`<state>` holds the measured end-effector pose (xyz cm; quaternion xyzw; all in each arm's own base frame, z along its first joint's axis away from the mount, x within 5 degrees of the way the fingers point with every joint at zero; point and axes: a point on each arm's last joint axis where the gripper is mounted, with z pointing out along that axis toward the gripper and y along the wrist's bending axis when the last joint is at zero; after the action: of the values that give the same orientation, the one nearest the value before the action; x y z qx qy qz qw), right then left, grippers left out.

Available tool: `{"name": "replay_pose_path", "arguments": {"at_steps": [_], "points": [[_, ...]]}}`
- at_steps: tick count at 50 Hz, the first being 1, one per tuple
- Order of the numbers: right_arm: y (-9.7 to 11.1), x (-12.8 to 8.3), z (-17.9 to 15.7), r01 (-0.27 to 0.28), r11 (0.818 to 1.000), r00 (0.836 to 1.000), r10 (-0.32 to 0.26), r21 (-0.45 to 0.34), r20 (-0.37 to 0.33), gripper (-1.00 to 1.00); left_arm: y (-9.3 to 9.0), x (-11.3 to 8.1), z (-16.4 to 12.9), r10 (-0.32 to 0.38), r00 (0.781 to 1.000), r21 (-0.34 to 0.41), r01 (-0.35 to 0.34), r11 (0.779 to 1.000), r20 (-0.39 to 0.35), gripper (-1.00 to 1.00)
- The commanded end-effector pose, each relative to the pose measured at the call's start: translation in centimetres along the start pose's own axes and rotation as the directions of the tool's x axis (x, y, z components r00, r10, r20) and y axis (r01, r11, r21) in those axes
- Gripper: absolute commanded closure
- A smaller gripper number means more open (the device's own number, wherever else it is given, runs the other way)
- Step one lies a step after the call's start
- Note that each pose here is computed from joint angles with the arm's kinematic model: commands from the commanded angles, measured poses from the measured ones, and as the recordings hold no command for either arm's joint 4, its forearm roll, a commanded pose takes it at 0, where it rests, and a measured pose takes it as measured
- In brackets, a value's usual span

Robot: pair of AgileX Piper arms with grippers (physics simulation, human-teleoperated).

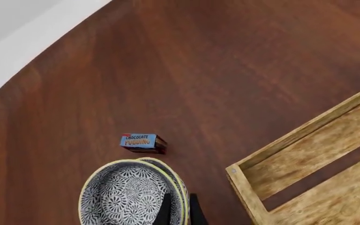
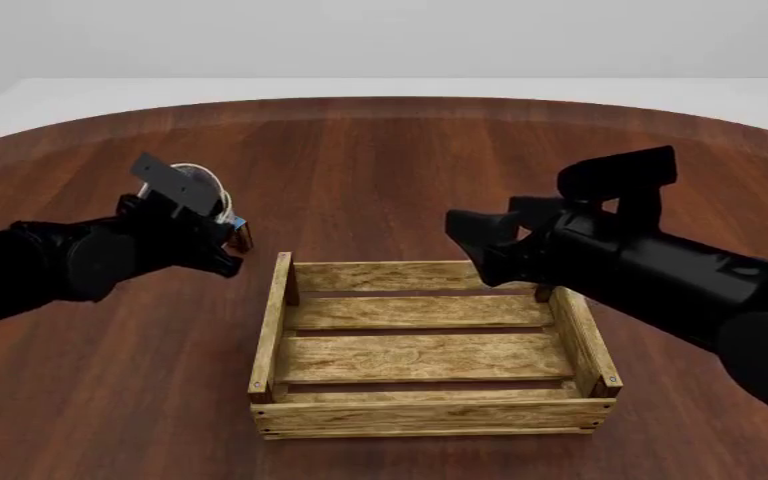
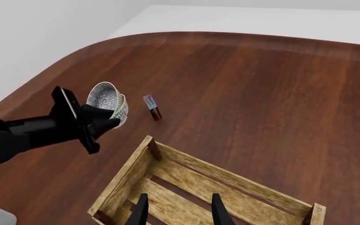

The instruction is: Stack the right bowl on the left bowl and place them in the tray.

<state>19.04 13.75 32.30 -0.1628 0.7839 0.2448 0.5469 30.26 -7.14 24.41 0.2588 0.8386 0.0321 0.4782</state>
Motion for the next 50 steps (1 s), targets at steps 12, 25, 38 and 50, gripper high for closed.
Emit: {"name": "replay_pose_path", "arguments": {"at_steps": [12,25,38,50], "points": [[0.1,0.0,0.0,0.0,1.0,1.0,0.0,-0.003,-0.002,-1.0,-4.2,-1.1,-0.8,0.124,0.991,0.109,-0.128,0.986,0.044,1.0],[0.1,-0.1,-0.2,0.001,1.0,1.0,-0.001,-0.003,0.002,-1.0,-7.1,-2.3,-2.2,0.168,0.982,0.188,-0.183,0.965,0.092,1.0],[0.1,-0.1,-0.3,0.001,1.0,1.0,-0.001,-0.003,0.003,-1.0,-9.9,-3.0,-2.6,0.204,0.973,0.268,-0.226,0.937,0.105,1.0],[0.1,-0.1,-0.4,0.002,1.0,1.0,-0.002,-0.003,0.005,-1.0,-11.6,-2.7,-1.6,0.258,0.962,0.308,-0.273,0.911,0.09,1.0]]}}
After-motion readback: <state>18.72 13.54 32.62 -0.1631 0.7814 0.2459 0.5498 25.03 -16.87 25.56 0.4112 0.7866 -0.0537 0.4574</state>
